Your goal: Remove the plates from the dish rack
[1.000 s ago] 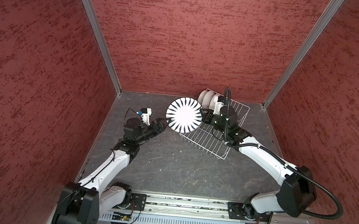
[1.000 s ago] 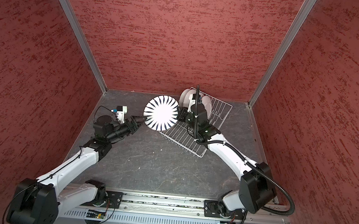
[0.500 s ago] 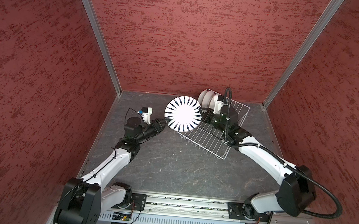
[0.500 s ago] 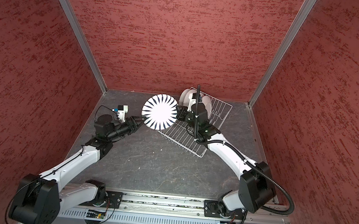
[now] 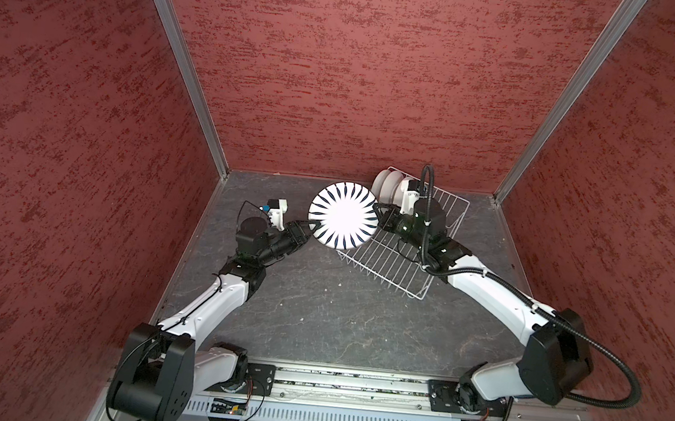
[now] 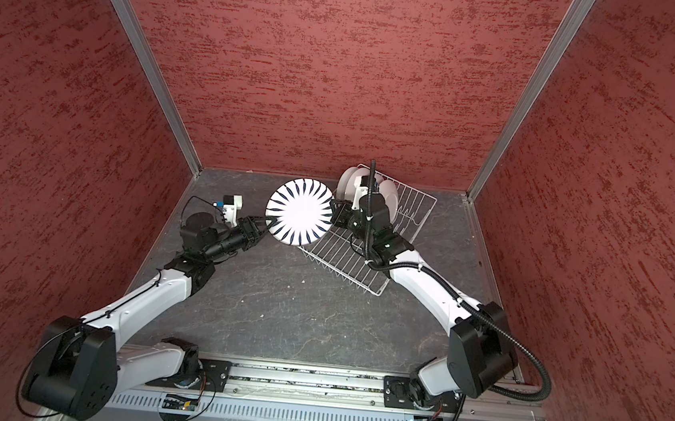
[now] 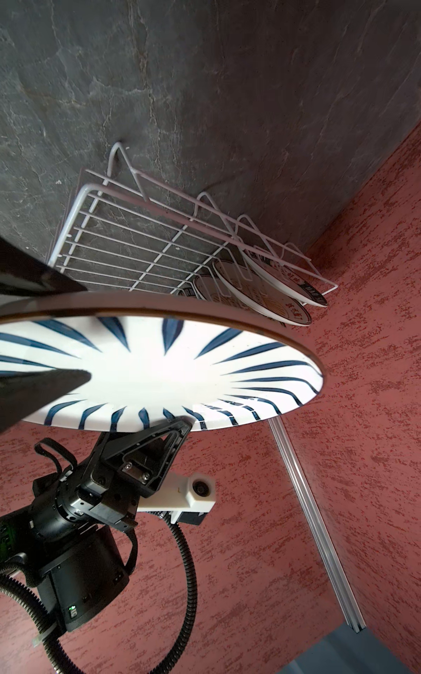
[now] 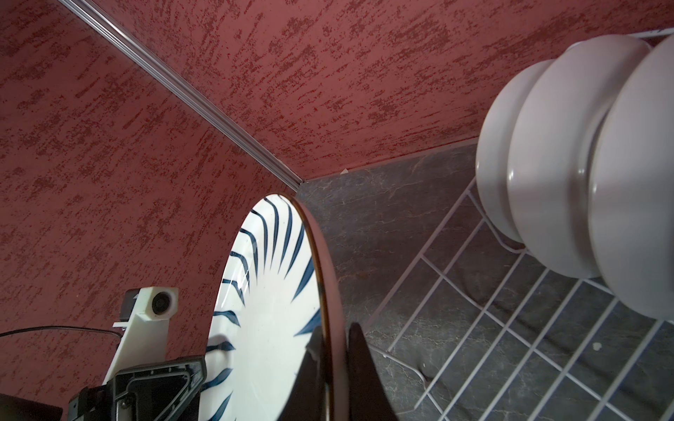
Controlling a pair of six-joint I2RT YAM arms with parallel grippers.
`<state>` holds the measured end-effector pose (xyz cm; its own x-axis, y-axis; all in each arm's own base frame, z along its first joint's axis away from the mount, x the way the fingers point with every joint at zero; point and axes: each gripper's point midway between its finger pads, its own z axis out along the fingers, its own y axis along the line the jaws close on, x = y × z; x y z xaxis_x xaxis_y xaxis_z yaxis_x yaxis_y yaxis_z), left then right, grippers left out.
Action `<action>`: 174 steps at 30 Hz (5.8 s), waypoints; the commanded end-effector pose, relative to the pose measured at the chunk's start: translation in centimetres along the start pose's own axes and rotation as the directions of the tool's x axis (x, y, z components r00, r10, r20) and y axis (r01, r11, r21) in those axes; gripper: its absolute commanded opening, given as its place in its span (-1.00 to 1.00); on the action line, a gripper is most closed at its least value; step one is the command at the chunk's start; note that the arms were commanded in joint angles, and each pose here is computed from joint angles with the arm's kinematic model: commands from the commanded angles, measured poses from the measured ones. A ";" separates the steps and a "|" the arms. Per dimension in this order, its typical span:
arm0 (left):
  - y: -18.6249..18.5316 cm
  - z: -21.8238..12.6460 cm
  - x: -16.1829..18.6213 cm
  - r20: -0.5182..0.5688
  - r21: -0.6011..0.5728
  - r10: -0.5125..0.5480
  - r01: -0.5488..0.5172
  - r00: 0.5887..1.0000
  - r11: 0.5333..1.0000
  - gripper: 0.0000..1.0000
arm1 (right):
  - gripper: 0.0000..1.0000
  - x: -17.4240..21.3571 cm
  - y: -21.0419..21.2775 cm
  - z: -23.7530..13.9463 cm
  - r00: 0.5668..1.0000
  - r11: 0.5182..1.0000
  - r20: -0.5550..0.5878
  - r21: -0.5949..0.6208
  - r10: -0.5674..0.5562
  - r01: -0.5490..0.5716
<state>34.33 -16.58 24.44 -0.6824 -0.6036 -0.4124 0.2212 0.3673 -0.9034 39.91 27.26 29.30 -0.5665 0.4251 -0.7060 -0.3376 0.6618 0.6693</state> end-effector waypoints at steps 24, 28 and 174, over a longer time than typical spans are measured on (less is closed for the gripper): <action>-2.3 -1.9 -2.5 0.096 0.071 0.019 -0.026 0.995 0.997 -1.00 | 0.35 -4.0 4.1 -1.7 0.996 0.985 0.090 -0.170 -0.012 0.027; -2.1 -3.0 -3.3 0.135 0.061 0.016 -0.024 0.991 0.998 -1.00 | 0.64 -5.0 3.5 -3.1 0.993 0.990 0.120 -0.139 -0.023 0.039; 19.2 -9.0 -11.6 0.307 -0.489 -0.083 0.232 0.948 0.841 0.63 | 0.78 -3.9 -11.8 -12.2 0.986 0.833 0.059 0.545 -0.157 0.100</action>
<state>41.53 3.94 12.85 -0.4440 -0.8336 -0.3286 -0.3132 0.4879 -0.8147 37.22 11.18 25.70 -0.4991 0.3646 -0.7861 0.0187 0.9115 0.4109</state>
